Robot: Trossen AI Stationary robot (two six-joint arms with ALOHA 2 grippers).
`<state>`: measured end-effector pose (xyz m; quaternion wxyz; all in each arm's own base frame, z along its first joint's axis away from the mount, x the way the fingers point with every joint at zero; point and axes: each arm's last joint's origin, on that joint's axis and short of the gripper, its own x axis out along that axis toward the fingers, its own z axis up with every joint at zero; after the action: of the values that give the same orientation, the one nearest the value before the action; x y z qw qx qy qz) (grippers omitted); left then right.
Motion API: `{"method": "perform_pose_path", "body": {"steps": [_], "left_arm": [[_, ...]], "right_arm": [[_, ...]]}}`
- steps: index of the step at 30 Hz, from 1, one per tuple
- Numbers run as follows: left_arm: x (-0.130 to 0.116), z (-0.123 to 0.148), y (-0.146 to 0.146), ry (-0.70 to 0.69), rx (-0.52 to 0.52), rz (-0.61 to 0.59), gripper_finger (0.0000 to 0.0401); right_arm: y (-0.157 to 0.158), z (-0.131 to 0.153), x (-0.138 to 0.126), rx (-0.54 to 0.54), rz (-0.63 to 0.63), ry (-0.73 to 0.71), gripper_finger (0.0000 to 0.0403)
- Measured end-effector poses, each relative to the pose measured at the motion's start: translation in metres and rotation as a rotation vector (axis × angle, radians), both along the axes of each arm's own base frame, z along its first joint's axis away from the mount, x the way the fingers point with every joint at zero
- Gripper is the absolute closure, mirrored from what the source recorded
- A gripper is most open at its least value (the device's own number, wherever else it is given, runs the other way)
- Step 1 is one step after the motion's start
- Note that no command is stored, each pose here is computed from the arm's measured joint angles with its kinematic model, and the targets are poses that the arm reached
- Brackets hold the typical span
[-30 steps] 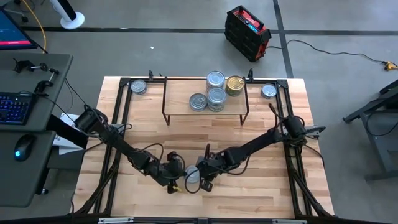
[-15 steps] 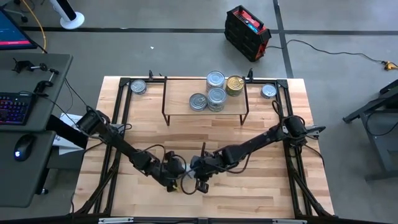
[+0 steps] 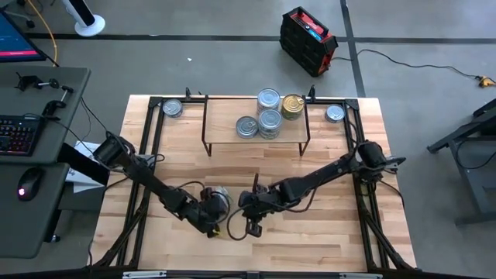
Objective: Stack canned seafood by type on shelf
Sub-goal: Stack the light green tuna can on top of the other light green tuna can on the shelf
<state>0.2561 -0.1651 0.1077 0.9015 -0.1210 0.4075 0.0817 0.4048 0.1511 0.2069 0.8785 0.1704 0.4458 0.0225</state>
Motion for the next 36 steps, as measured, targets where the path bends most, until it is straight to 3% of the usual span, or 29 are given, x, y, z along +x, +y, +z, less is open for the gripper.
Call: {"method": "perform_pose_path", "body": {"steps": [4,7,13,18,23,26,36], "left_arm": [[-0.014,0.014,0.005,0.067,0.054,-0.013,0.0401],[-0.034,0.042,0.014,0.084,0.145,0.006,0.0401],[-0.073,0.097,0.046,-0.045,0.356,0.151,0.0401],[-0.072,0.106,0.073,-0.036,0.509,0.239,0.0401],[-0.059,0.077,0.088,0.014,0.452,0.176,0.0401],[-0.056,0.071,0.093,-0.019,0.401,0.201,0.0401],[-0.065,0.05,0.103,0.04,0.362,0.223,0.0401]], "right_arm": [[-0.008,0.003,0.003,-0.017,-0.021,-0.019,0.0403],[-0.013,0.005,0.005,-0.023,-0.025,-0.031,0.0403],[-0.017,0.005,0.006,-0.025,-0.029,-0.035,0.0403],[-0.016,0.005,0.006,-0.028,-0.024,-0.038,0.0403],[-0.016,0.005,0.006,-0.038,-0.012,-0.041,0.0402],[-0.016,0.005,0.006,-0.038,-0.012,-0.041,0.0402],[-0.016,0.005,0.006,-0.038,-0.012,-0.04,0.0402]]}}
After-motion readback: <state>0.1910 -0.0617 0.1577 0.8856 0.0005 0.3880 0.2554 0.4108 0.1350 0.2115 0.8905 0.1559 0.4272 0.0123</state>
